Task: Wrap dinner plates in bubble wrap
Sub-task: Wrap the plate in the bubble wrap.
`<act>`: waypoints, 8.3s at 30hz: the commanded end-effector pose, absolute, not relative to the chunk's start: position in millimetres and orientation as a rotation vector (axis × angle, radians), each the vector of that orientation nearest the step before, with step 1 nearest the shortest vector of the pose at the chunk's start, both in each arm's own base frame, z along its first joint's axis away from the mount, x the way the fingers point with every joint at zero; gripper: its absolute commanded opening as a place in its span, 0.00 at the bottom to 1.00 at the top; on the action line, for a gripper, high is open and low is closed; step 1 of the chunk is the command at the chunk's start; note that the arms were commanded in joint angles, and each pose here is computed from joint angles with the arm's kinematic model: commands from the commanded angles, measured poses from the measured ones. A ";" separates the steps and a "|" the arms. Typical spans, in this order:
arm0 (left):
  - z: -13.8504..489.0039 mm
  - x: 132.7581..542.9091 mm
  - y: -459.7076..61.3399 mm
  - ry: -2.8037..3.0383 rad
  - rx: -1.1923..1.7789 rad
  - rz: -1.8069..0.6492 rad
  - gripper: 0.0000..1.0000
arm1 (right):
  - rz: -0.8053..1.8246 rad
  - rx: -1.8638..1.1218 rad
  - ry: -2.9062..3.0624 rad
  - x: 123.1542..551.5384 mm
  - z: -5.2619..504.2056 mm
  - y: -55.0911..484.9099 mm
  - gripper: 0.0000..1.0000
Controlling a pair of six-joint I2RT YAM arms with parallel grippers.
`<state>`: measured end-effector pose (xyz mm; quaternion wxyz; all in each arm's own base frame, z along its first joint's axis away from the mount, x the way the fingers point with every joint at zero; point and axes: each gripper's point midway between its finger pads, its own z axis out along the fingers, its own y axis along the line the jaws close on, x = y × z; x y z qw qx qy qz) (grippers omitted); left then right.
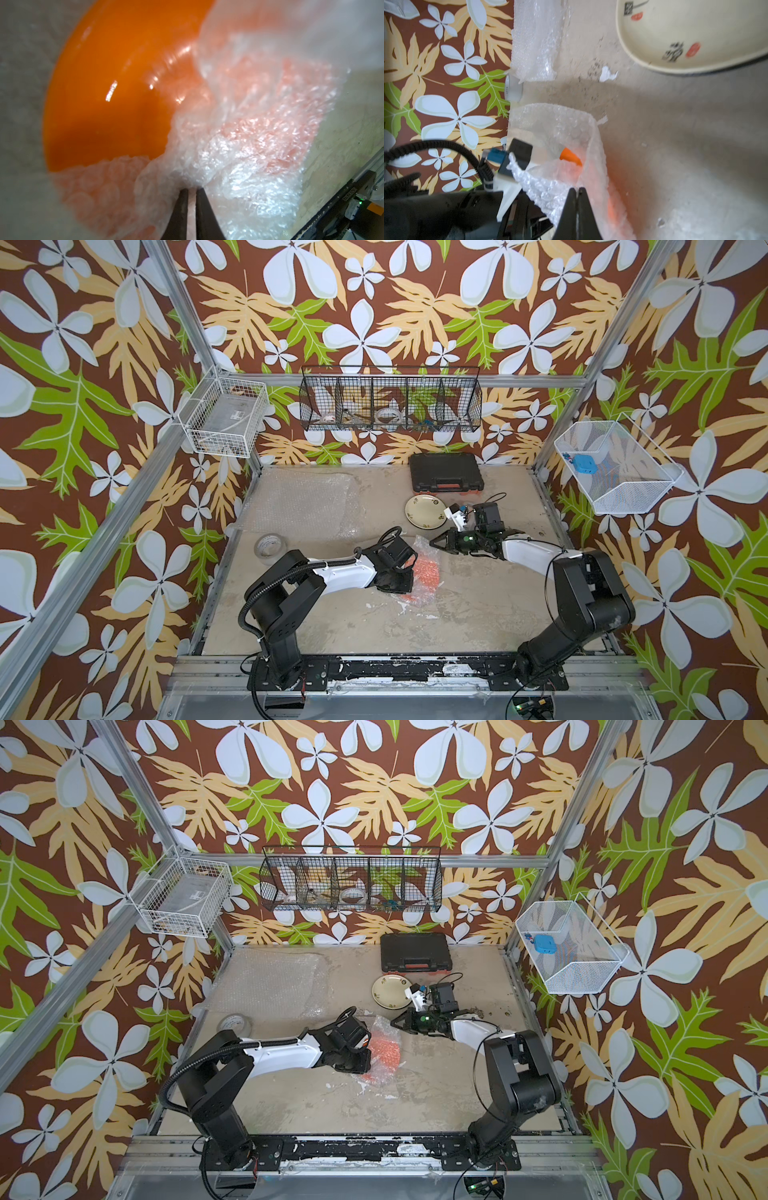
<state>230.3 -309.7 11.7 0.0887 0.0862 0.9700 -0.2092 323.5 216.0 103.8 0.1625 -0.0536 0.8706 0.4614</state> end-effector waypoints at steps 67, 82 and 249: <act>-21.5 199.9 -262.9 3.026 0.282 -0.343 0.09 | 1.077 0.118 2.540 354.9 103.2 137.7 0.60; -18.3 199.4 -265.6 3.028 0.271 -0.367 0.08 | 1.205 -0.008 2.583 391.5 64.9 176.8 0.40; 2.7 156.1 -313.3 2.948 0.063 -1.291 0.00 | 1.195 0.001 2.886 177.3 8.4 264.2 0.00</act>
